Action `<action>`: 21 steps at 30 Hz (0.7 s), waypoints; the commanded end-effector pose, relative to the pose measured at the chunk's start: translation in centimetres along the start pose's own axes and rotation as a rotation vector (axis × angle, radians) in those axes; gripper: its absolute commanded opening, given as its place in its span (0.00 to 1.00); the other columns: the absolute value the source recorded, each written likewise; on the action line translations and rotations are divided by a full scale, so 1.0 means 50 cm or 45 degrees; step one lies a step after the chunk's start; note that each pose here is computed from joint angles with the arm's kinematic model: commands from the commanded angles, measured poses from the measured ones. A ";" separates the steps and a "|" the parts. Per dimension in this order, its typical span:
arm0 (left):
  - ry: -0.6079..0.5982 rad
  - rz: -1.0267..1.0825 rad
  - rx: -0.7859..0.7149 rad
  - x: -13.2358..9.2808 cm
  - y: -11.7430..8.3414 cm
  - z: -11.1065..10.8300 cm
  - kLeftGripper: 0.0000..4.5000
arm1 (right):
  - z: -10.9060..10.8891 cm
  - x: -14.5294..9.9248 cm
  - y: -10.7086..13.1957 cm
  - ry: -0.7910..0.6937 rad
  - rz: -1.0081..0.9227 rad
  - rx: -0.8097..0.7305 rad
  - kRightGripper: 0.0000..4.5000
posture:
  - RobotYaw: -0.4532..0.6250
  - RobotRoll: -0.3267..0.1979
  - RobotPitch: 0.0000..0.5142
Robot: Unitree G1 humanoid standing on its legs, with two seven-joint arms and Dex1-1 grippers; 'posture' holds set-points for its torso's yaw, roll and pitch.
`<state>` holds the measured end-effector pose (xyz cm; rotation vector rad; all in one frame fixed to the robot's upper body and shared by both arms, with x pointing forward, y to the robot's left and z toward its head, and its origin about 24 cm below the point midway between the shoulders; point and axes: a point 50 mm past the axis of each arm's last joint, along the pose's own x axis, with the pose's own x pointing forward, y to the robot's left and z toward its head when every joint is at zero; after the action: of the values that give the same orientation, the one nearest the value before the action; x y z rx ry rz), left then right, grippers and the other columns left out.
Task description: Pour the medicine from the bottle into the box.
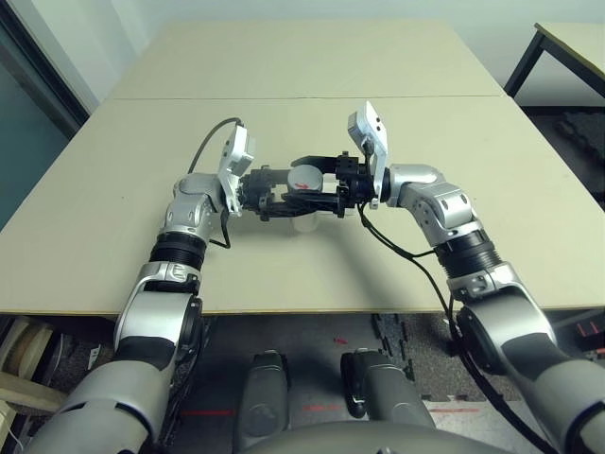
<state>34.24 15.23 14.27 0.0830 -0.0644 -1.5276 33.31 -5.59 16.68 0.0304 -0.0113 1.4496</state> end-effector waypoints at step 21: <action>-0.058 -0.066 -0.154 -0.013 -0.048 -0.008 0.60 | 0.025 -0.022 0.004 -0.032 0.313 -0.094 1.00 | 0.40 0.62 0.15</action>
<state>31.93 15.63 13.36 -0.0579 -0.0022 -1.5828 32.80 -6.69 17.54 0.0113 -0.0807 1.6914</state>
